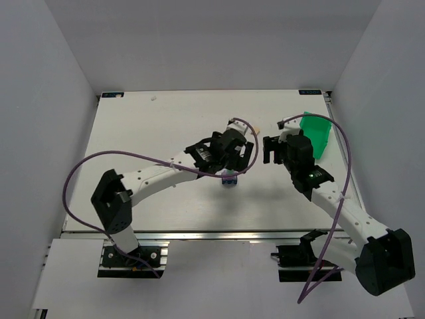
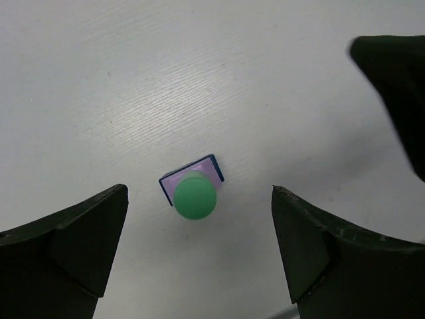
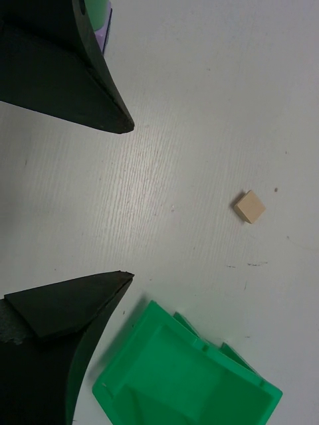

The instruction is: Build the wood block tower

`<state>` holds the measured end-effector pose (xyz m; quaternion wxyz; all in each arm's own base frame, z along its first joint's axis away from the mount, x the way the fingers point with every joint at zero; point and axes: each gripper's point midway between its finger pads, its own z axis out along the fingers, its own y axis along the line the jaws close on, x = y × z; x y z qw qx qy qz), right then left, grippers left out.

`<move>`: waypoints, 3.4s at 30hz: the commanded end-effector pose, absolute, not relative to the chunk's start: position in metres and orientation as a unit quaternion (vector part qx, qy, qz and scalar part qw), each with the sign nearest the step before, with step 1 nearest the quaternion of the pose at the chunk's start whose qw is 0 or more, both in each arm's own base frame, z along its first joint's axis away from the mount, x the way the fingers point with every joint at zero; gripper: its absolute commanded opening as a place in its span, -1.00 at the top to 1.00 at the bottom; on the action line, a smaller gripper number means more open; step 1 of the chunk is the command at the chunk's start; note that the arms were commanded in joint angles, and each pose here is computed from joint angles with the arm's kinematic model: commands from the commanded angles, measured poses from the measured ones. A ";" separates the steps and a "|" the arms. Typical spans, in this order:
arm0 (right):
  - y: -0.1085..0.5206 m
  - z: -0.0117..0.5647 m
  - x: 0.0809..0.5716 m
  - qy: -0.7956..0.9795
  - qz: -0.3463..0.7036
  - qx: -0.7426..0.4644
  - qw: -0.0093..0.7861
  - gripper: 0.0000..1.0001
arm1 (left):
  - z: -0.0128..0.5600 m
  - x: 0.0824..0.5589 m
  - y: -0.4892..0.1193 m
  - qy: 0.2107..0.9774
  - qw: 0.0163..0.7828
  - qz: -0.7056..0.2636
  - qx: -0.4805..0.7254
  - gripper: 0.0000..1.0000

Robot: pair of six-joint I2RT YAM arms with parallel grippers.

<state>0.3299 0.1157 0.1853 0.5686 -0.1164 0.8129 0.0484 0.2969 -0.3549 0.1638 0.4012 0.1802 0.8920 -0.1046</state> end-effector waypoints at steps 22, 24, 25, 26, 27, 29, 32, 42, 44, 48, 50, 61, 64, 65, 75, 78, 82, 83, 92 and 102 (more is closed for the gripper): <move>0.146 0.084 0.501 0.919 -0.075 0.143 0.361 -0.79 | 0.256 0.344 -0.173 0.850 0.507 -0.123 -0.065 -0.96; 0.149 0.082 0.511 0.916 -0.073 0.152 0.364 -0.79 | 0.251 0.342 -0.164 0.852 0.506 -0.109 -0.074 -0.96; 0.150 0.068 0.513 0.920 -0.077 0.149 0.355 -0.78 | 0.250 0.341 -0.160 0.853 0.506 -0.103 -0.078 -0.96; 0.152 0.070 0.519 0.918 -0.075 0.151 0.359 -0.78 | 0.249 0.342 -0.156 0.852 0.507 -0.097 -0.083 -0.96; 0.153 0.057 0.519 0.921 -0.082 0.149 0.349 -0.78 | 0.246 0.342 -0.156 0.854 0.505 -0.097 -0.082 -0.96; 0.155 0.056 0.526 0.920 -0.082 0.152 0.351 -0.77 | 0.245 0.342 -0.156 0.854 0.504 -0.100 -0.083 -0.96; 0.157 0.048 0.532 0.920 -0.078 0.153 0.352 -0.65 | 0.243 0.344 -0.156 0.853 0.505 -0.102 -0.081 -0.96; 0.154 0.030 0.531 0.928 -0.082 0.139 0.337 -0.21 | 0.236 0.348 -0.153 0.857 0.499 -0.101 -0.082 -0.96; 0.154 0.030 0.529 0.928 -0.081 0.139 0.335 -0.20 | 0.236 0.349 -0.153 0.857 0.499 -0.103 -0.081 -0.96; 0.151 0.024 0.521 0.931 -0.079 0.135 0.330 0.09 | 0.235 0.349 -0.157 0.858 0.496 -0.112 -0.077 -0.96; 0.154 0.032 0.522 0.929 -0.069 0.131 0.340 0.21 | 0.235 0.349 -0.158 0.858 0.495 -0.115 -0.075 -0.96; 0.199 0.129 0.490 0.883 0.117 -0.053 0.452 0.67 | 0.254 0.335 -0.206 0.836 0.497 -0.226 0.048 -0.96; 0.238 0.204 0.453 0.789 0.237 -0.199 0.531 0.66 | 0.265 0.317 -0.230 0.813 0.489 -0.296 0.109 -0.96; 0.241 0.193 0.430 0.779 0.257 -0.239 0.520 0.65 | 0.265 0.312 -0.235 0.809 0.486 -0.308 0.120 -0.96; 0.273 0.301 0.257 0.488 0.478 -0.456 0.571 0.57 | 0.304 0.227 -0.289 0.653 0.463 -0.525 0.289 -0.96; 0.276 0.315 0.233 0.462 0.550 -0.441 0.539 0.58 | 0.307 0.221 -0.294 0.639 0.454 -0.544 0.300 -0.96; 0.269 0.325 0.196 0.385 0.586 -0.475 0.532 0.57 | 0.313 0.212 -0.295 0.618 0.455 -0.564 0.305 -0.92; 0.267 0.326 0.185 0.371 0.595 -0.488 0.521 0.56 | 0.314 0.211 -0.294 0.615 0.456 -0.565 0.306 -0.92; 0.275 0.327 0.177 0.350 0.617 -0.509 0.486 0.45 | 0.316 0.218 -0.296 0.614 0.468 -0.558 0.303 -0.68; 0.279 0.337 0.167 0.328 0.615 -0.523 0.490 0.45 | 0.295 0.229 -0.318 0.638 0.414 -0.571 0.308 -0.49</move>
